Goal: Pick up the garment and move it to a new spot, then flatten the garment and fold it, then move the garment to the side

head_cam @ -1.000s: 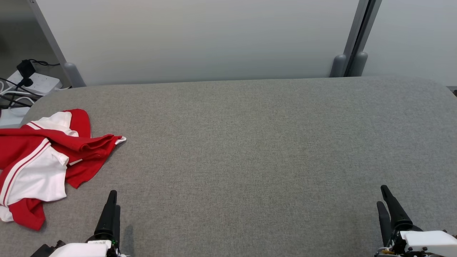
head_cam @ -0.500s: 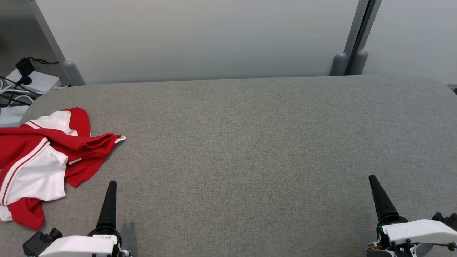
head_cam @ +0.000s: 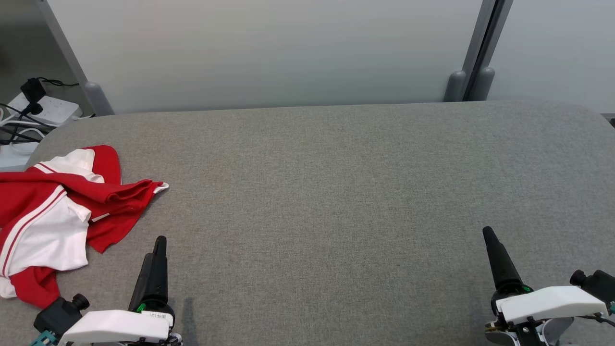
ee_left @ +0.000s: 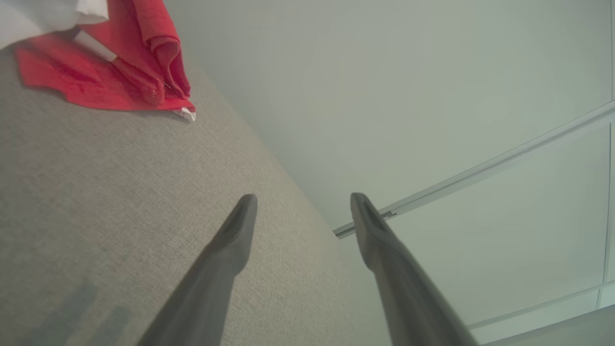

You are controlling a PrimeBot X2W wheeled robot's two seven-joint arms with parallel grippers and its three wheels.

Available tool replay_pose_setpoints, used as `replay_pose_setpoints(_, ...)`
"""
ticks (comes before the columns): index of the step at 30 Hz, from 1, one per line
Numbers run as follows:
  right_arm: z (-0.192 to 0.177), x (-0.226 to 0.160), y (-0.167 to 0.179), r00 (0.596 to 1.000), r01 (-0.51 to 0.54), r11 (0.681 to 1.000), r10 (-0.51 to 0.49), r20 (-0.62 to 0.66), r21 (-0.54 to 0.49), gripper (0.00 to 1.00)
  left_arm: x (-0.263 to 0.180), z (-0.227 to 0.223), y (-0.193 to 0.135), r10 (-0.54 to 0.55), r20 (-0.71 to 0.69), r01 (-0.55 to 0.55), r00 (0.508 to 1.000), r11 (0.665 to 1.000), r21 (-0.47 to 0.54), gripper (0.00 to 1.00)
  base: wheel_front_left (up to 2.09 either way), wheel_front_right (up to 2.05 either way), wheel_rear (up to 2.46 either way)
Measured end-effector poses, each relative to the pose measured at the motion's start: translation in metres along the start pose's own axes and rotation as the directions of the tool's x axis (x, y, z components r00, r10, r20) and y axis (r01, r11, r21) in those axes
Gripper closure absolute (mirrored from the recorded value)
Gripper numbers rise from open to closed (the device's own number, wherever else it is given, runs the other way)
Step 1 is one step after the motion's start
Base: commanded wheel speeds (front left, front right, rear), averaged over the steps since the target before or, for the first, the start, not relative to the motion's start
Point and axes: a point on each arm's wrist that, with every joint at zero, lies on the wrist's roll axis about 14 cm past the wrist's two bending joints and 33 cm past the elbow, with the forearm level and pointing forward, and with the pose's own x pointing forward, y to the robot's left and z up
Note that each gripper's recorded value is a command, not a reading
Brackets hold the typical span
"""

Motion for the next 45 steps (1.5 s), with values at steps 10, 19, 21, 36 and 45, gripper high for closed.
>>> replay_pose_setpoints(10, -0.002, 0.003, 0.011, 0.999, -0.036, 0.992, 0.036, -0.002, -0.124, 0.00, 0.001, 0.003, -0.007, -0.019, 0.021, 0.017, 1.000, 0.993, 0.117, 0.00, 0.00, 0.00, 0.00)
replay_pose_setpoints(19, 0.001, 0.005, 0.019, 0.998, -0.061, 0.970, 0.065, 0.010, -0.235, 0.00, 0.006, 0.008, -0.018, -0.052, 0.041, 0.040, 0.998, 0.969, 0.244, 0.00, 0.00, 0.00, 0.00)
replay_pose_setpoints(21, 0.000, 0.005, 0.022, 0.997, -0.072, 0.962, 0.077, 0.010, -0.265, 0.00, 0.006, 0.008, -0.018, -0.052, 0.045, 0.038, 0.998, 0.963, 0.265, 0.00, 0.00, 0.00, 0.00)
replay_pose_setpoints(36, 0.003, 0.009, 0.044, 0.987, -0.132, 0.882, 0.157, 0.019, -0.453, 0.00, 0.008, 0.012, -0.028, -0.088, 0.073, 0.047, 0.993, 0.894, 0.445, 0.00, 0.00, 0.00, 0.00)
replay_pose_setpoints(45, 0.003, 0.011, 0.058, 0.978, -0.164, 0.824, 0.206, 0.017, -0.542, 0.00, 0.008, 0.016, -0.036, -0.121, 0.089, 0.055, 0.989, 0.842, 0.536, 0.00, 0.00, 0.00, 0.00)
